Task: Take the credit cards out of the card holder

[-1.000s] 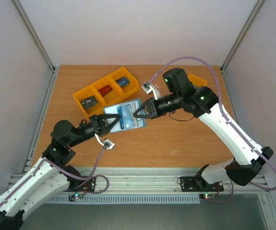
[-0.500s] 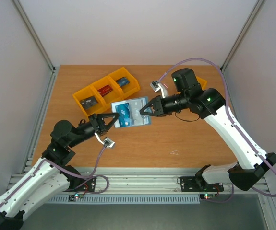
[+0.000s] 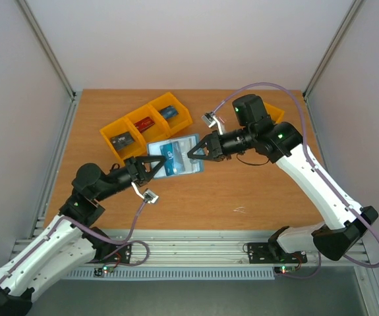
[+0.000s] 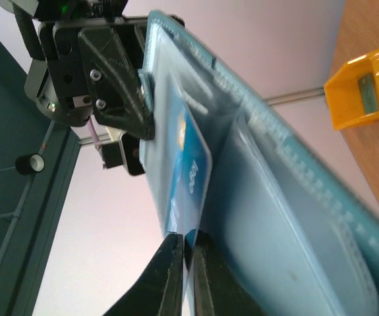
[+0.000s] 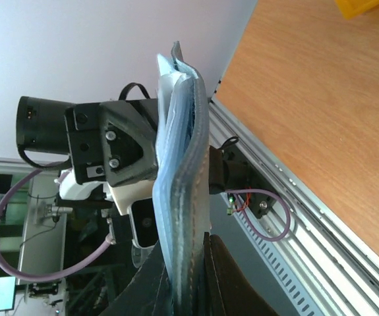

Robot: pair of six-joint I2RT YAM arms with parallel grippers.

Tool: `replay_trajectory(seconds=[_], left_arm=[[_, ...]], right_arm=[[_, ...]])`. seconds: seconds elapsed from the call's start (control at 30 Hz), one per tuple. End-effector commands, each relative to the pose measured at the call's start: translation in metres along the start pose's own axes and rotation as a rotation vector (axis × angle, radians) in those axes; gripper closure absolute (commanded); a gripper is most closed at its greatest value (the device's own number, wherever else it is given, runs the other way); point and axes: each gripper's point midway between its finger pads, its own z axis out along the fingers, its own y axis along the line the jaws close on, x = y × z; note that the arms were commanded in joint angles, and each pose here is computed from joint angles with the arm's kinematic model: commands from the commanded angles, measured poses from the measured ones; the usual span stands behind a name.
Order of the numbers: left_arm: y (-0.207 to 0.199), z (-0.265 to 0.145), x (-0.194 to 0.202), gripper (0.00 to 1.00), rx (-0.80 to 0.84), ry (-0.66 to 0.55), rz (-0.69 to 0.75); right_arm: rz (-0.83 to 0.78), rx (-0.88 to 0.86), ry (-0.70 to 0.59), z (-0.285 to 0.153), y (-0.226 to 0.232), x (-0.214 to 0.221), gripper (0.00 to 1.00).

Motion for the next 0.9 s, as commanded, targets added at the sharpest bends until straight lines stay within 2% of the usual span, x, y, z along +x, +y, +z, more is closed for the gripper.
replay_trajectory(seconds=[0.0,0.1,0.17,0.23,0.3,0.47,0.57,0.87], left_arm=[[0.005,0.002,-0.008,0.87,-0.016,-0.054,0.022],[0.005,0.003,-0.009,0.79,-0.018,-0.062,0.032],[0.005,0.004,-0.009,0.78,-0.017,-0.066,0.035],[0.006,0.004,-0.008,0.84,-0.015,-0.062,0.037],[0.009,0.004,-0.006,0.98,-0.021,-0.053,0.036],[0.009,0.004,-0.001,1.0,-0.012,-0.021,0.0],[0.003,0.003,0.002,1.0,0.014,0.001,-0.012],[-0.005,0.003,0.019,1.0,0.074,0.094,-0.086]], right_arm=[[-0.067,-0.074,-0.006,0.001,0.02,-0.005,0.99],[-0.062,-0.082,0.001,0.002,0.02,-0.006,0.99],[-0.062,-0.087,0.005,0.003,0.02,-0.006,0.99],[-0.066,-0.09,0.007,0.003,0.021,-0.006,0.99],[-0.072,-0.089,0.006,0.002,0.022,-0.006,0.99],[-0.062,-0.037,-0.031,-0.004,0.009,-0.012,0.99],[0.022,0.033,-0.112,-0.023,-0.022,-0.024,0.99],[0.237,0.189,-0.451,-0.118,-0.1,-0.045,0.99]])
